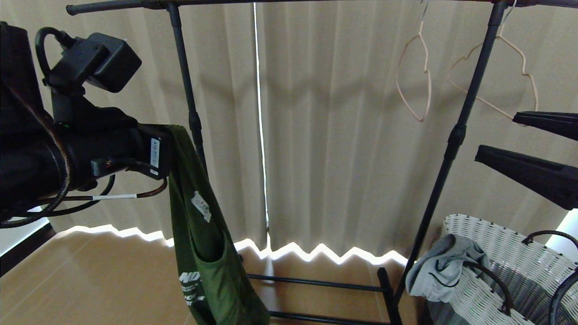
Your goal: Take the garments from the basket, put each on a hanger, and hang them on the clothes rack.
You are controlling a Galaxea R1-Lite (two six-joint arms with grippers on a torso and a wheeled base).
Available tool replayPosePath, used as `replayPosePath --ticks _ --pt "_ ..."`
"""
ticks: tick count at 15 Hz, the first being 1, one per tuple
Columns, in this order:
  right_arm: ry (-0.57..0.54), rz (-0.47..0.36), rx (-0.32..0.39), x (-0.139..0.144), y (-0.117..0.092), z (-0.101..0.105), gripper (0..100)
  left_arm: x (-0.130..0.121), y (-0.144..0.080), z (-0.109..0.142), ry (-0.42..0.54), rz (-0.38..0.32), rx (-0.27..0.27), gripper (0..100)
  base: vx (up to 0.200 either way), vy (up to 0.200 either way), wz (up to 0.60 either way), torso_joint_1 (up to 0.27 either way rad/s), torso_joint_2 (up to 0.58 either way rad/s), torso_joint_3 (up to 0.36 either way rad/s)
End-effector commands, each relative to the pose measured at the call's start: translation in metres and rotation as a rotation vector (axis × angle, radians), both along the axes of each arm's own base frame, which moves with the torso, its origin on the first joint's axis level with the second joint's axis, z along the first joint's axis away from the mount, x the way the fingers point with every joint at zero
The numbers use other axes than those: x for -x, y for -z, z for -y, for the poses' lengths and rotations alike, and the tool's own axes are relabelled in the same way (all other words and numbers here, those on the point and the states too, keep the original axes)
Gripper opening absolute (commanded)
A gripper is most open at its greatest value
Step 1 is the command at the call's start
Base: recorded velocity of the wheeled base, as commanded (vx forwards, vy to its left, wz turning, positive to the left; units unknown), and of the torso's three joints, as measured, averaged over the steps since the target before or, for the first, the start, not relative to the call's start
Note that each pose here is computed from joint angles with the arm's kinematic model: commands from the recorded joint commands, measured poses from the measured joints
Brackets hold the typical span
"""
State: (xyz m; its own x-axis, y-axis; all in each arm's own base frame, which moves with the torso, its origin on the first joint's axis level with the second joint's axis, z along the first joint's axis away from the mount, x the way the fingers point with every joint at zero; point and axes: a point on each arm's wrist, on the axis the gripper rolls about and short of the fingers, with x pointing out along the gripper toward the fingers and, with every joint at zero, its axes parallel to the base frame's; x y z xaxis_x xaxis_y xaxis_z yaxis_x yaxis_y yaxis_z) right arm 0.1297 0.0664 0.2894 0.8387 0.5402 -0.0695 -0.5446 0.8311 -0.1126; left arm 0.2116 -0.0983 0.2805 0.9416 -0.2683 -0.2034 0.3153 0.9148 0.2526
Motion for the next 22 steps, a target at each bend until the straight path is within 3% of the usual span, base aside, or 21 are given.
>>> replayPosePath --ticks 1,4,7,10,15,19,22 --pt "0.01 -0.011 0.009 0.0 0.003 0.0 100 0.002 0.004 -0.005 -0.014 -0.006 -0.003 0 0.0 0.0 0.0 0.0 0.0 0.0" --pt "0.148 -0.04 0.041 0.0 0.015 0.011 100 0.018 0.006 -0.019 -0.04 0.0 -0.003 0 0.0 0.0 0.0 0.0 0.0 0.0" --pt "0.304 -0.042 0.127 0.005 0.033 0.02 100 0.053 0.015 -0.035 -0.045 0.015 0.005 0 0.0 0.0 0.0 0.0 0.0 0.0" --pt "0.361 -0.026 0.139 0.018 0.043 0.027 100 0.077 0.022 -0.05 -0.071 0.036 0.018 0 0.0 0.0 0.0 0.0 0.0 0.0" --pt "0.47 -0.036 0.171 0.025 0.055 0.042 100 0.09 0.034 -0.056 -0.072 0.027 0.011 0 0.0 0.0 0.0 0.0 0.0 0.0" --pt "0.595 -0.042 0.257 0.025 0.062 0.057 100 0.097 0.037 -0.06 -0.089 0.035 0.012 0 0.0 0.0 0.0 0.0 0.0 0.0" --pt "0.606 -0.046 0.272 0.025 0.064 0.058 100 0.096 0.037 -0.06 -0.092 0.035 0.011 0 0.0 0.0 0.0 0.0 0.0 0.0"
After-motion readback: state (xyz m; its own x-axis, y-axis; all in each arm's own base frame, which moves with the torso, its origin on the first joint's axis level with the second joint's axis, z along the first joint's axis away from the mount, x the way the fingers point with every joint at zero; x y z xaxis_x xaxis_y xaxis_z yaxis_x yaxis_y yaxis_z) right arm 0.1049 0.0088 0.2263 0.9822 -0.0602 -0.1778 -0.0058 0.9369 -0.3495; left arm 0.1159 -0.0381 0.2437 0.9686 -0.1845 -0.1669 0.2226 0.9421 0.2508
